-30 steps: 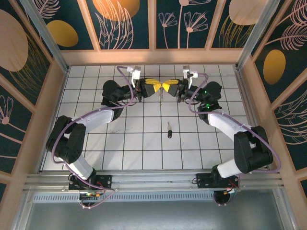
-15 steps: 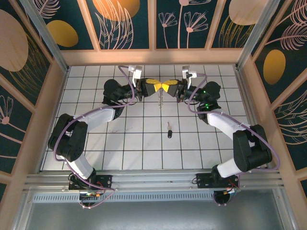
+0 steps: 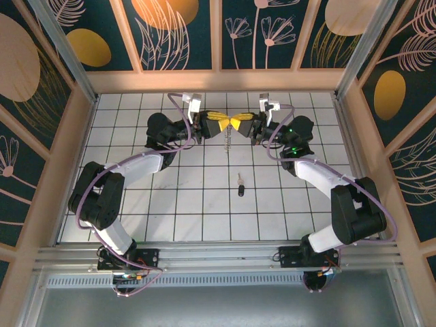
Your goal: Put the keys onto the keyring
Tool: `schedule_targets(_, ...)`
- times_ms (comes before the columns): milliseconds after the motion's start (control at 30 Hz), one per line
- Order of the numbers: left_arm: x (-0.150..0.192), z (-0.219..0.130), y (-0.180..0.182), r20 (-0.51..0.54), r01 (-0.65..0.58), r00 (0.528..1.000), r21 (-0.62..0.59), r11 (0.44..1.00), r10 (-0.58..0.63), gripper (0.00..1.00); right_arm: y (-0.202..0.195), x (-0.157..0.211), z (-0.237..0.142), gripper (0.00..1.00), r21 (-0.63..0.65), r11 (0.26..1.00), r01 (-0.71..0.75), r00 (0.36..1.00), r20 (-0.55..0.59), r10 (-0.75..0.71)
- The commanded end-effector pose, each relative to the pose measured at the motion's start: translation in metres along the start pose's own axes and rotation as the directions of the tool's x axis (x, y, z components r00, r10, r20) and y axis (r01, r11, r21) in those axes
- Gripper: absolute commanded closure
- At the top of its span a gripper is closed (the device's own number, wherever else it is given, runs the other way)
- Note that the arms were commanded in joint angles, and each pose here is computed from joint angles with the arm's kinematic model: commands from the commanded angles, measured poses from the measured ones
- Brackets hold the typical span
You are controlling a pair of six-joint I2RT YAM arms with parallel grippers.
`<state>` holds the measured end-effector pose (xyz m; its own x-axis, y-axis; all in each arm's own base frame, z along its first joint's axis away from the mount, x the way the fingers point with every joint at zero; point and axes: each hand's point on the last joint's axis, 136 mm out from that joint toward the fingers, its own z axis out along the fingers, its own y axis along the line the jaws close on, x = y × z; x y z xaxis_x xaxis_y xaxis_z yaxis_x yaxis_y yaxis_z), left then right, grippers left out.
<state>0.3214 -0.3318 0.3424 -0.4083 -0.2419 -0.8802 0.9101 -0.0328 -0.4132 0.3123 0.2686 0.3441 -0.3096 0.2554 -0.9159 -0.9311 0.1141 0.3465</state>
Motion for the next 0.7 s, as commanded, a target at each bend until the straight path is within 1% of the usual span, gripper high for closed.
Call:
schedule_targets(0,-0.003,-0.001,-0.008,0.004,-0.045,0.999,0.032,0.998,0.045,0.86,0.007,-0.013,-0.001,1.00,-0.012,0.998,0.065,0.997,0.037,-0.065)
schedule_targets(133,-0.002,-0.001,-0.007,0.000,-0.040,0.999,0.033,0.999,0.040,0.88,0.006,-0.013,-0.001,1.00,-0.011,0.998,0.063,0.997,0.036,-0.063)
schedule_targets(367,0.001,0.001,-0.009,-0.022,-0.041,0.999,0.056,0.998,0.043,1.00,0.006,-0.012,-0.001,1.00,-0.017,0.998,0.060,0.998,0.036,-0.059)
schedule_targets(667,0.009,0.003,-0.011,-0.067,-0.042,0.997,0.077,0.996,0.047,1.00,0.006,-0.012,-0.001,1.00,-0.018,0.998,0.058,0.998,0.039,-0.058)
